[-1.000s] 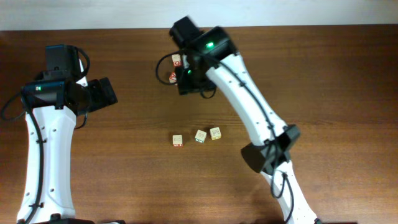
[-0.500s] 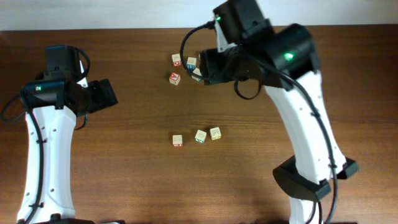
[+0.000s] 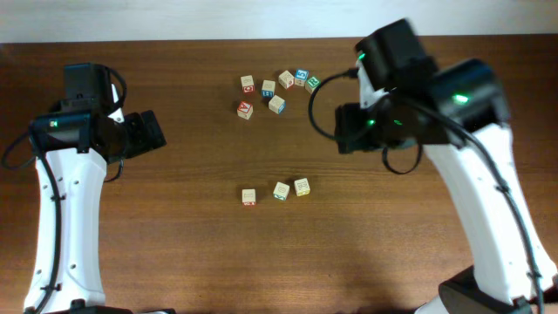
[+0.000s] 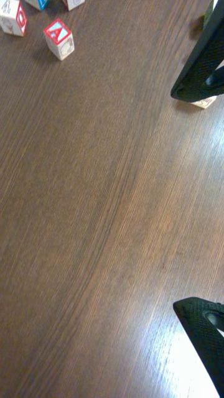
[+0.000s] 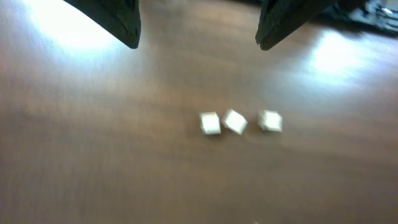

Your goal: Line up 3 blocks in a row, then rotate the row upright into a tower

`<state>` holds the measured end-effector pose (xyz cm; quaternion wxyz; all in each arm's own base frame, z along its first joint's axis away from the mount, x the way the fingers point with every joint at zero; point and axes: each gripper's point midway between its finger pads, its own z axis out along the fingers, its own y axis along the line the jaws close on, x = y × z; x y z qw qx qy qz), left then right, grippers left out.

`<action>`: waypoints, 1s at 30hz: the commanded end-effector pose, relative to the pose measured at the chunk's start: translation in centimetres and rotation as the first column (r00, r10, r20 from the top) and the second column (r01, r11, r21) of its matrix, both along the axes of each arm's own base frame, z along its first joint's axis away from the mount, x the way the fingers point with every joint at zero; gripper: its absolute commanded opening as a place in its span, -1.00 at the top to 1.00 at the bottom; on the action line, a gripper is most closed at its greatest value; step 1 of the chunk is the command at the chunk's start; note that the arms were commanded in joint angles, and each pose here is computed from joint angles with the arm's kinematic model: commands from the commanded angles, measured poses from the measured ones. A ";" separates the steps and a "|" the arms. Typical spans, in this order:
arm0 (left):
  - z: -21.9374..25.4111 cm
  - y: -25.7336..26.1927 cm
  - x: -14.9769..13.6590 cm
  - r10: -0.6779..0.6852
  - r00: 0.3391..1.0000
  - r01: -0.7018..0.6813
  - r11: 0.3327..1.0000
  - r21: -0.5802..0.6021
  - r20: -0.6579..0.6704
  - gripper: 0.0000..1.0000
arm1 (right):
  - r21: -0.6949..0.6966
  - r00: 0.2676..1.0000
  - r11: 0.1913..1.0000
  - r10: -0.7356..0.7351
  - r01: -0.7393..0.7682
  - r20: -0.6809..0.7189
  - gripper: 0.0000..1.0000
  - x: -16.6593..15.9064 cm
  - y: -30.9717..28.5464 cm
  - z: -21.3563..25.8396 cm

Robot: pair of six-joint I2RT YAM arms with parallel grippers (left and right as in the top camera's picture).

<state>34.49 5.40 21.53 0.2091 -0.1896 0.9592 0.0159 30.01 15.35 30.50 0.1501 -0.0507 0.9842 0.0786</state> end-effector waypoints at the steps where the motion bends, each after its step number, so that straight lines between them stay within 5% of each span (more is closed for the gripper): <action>1: 0.6 -0.2 0.3 0.003 1.000 -0.002 1.000 -0.029 0.021 -0.98 | -0.048 0.997 0.999 -0.021 0.017 -0.074 -0.22 0.4 -0.2 -3.3; 14: 0.4 -1.1 0.1 -0.024 1.000 0.025 0.998 -0.060 0.012 -0.98 | -0.069 0.997 0.997 -0.028 0.023 -0.067 -0.24 2.4 0.4 -6.5; 24: -2.4 -6.6 0.1 -0.190 0.977 0.181 0.978 -0.099 -0.096 -0.74 | 0.104 0.981 0.993 0.069 -0.051 -0.182 -0.06 1.5 5.2 -14.9; 30: -4.9 -7.3 1.6 -0.211 0.968 0.198 0.975 -0.104 -0.139 -0.71 | 0.060 0.984 0.998 -0.023 0.034 -0.179 0.06 1.3 5.3 -20.5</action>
